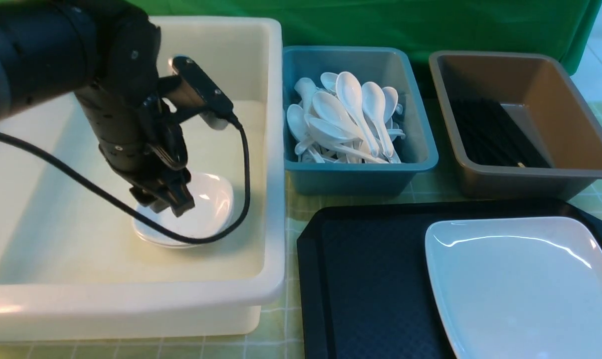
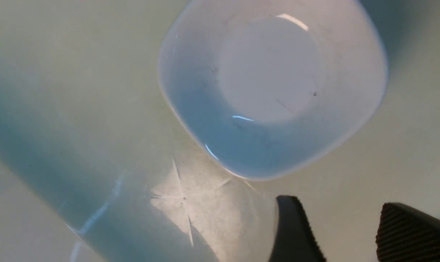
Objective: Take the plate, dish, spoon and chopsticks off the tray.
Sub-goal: Use the left arm to grab a plate from the dinner plate
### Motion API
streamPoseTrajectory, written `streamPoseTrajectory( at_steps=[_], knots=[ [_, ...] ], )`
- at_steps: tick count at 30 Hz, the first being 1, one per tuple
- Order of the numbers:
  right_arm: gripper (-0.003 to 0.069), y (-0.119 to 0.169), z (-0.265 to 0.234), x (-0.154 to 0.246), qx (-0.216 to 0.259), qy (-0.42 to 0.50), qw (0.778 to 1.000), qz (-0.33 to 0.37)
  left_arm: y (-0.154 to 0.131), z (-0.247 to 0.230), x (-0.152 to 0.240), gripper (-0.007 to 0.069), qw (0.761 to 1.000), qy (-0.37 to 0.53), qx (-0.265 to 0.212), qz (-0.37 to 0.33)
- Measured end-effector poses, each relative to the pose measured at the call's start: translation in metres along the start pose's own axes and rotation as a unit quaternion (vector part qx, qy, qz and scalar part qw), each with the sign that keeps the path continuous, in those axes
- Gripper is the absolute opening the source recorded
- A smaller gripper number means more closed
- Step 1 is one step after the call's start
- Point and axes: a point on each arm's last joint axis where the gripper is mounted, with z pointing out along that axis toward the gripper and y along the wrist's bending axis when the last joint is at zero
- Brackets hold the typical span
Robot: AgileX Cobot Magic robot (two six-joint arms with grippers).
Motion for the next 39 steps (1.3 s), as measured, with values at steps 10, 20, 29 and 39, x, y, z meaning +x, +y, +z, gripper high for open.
streamPoseTrajectory(
  at_steps=[10,20,29,39],
  knots=[
    [0.0091,0.000,0.000,0.001,0.000,0.007,1.000,0.000,-0.037,-0.074,0.005,-0.0003,0.955,-0.129,0.223,-0.146],
    [0.0001,0.005,0.001,0.003,-0.026,0.021,0.999,0.013,-0.075,-0.089,-0.017,-0.0017,0.912,-0.156,0.308,-0.222],
    [0.0001,0.007,0.004,0.002,-0.034,0.031,0.999,0.011,-0.154,-0.041,-0.068,0.0099,0.888,-0.106,0.359,-0.268],
    [0.0001,0.007,0.004,0.000,-0.034,0.020,0.999,0.014,-0.229,0.034,-0.099,0.0358,0.861,-0.059,0.388,-0.324]
  ],
)
